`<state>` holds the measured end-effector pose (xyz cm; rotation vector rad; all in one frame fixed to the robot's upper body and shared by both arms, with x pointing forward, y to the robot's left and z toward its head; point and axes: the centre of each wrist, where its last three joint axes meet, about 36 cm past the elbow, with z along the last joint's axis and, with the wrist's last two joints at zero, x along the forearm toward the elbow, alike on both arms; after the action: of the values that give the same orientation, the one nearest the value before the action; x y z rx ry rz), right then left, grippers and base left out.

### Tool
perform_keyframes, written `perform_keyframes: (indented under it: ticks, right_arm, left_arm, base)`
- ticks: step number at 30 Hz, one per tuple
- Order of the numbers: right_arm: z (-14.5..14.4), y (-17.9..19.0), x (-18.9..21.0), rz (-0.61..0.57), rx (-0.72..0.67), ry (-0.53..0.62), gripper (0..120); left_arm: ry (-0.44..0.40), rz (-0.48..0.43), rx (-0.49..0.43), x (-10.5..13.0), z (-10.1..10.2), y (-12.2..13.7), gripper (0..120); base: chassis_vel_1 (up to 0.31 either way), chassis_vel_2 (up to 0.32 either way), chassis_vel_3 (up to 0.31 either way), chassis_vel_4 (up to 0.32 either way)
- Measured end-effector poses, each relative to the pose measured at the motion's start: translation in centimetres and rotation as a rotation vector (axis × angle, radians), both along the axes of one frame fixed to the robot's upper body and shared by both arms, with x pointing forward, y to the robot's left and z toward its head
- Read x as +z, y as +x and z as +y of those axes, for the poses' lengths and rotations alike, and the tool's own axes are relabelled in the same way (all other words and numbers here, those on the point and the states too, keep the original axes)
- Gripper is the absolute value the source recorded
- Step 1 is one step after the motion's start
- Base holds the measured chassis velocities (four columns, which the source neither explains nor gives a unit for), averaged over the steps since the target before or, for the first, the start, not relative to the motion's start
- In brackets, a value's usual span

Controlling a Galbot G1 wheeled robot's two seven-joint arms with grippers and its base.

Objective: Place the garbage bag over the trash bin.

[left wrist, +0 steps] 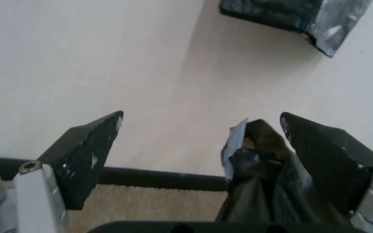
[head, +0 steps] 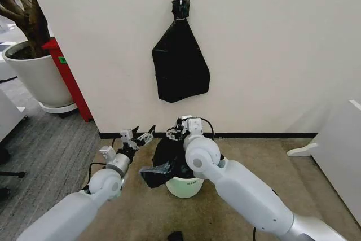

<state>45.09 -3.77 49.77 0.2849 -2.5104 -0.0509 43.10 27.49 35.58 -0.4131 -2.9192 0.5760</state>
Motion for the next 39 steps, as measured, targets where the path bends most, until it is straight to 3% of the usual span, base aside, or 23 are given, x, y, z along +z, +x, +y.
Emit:
perform_keyframes:
  ticks: [15, 19, 39]
  right_arm:
    - [0.2, -1.6, -3.6, 0.087, -0.003, 0.033, 100]
    - [0.0, -1.6, -4.6, 0.106, -0.002, 0.056, 93]
    - [0.6, -2.0, -5.3, 0.097, -0.015, 0.072, 20]
  left_arm:
    - [-0.016, 0.011, 0.016, -0.5, -1.7, -1.2, 96]
    - [-0.018, 0.014, 0.018, -0.6, -2.1, -1.4, 96]
    - [-0.017, 0.063, -0.005, -1.7, -4.1, -1.5, 94]
  base:
    - [0.000, 0.000, 0.000, 0.000]
    - [0.000, 0.000, 0.000, 0.000]
    - [0.000, 0.000, 0.000, 0.000]
